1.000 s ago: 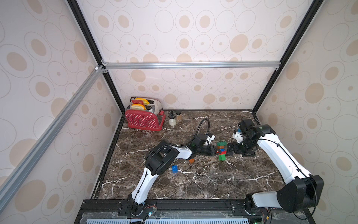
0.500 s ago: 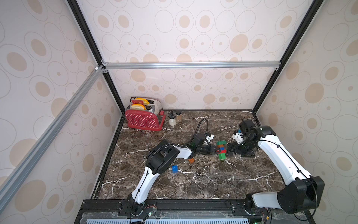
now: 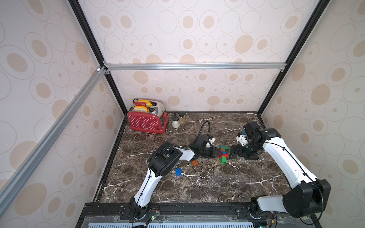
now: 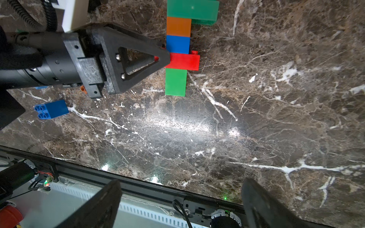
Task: Assemble the letter f with lego
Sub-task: Place the lego brick at the center of the board.
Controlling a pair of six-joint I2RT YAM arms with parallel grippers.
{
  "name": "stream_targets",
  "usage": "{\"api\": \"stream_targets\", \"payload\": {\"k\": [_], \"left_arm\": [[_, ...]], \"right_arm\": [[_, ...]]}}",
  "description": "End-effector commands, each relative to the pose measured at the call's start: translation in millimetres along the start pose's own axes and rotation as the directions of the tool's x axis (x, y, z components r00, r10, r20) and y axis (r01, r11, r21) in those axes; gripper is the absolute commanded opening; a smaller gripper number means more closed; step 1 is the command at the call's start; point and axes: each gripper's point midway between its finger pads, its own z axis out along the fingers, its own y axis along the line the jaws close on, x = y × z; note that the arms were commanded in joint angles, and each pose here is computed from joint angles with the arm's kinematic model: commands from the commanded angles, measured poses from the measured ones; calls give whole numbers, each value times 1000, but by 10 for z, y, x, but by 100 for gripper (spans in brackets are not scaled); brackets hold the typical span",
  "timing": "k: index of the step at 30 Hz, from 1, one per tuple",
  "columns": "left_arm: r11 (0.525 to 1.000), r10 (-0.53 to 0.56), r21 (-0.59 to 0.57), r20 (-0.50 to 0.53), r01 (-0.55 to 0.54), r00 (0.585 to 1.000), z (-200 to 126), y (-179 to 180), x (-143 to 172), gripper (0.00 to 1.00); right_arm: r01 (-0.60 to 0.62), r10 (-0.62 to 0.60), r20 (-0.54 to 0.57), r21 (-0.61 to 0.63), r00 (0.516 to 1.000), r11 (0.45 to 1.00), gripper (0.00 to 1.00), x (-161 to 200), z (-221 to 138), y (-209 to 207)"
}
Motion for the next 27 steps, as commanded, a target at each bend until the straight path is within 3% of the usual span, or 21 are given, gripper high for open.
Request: {"api": "stream_targets", "payload": {"k": [1, 9, 17, 22, 27], "left_arm": [[999, -29, -38, 16, 29, 999, 5, 92, -81, 49], [986, 16, -165, -5, -17, 1000, -141, 205, -60, 65], [940, 86, -328, -26, -89, 996, -455, 327, -132, 75], [932, 137, -335, -27, -138, 990, -616, 204, -179, 79], [903, 216, -379, -3, -201, 976, -1085, -117, -233, 79]], "right_arm": [[-5, 5, 4, -14, 1000, 1000, 99, 7, -19, 14], [-7, 7, 1, -6, 1000, 1000, 100, -10, -10, -3], [-7, 7, 7, -13, 1000, 1000, 100, -49, -4, 15], [-6, 6, 13, -29, 1000, 1000, 100, -74, 0, 42], [3, -3, 7, -58, 1000, 998, 100, -94, 46, 86]]}}
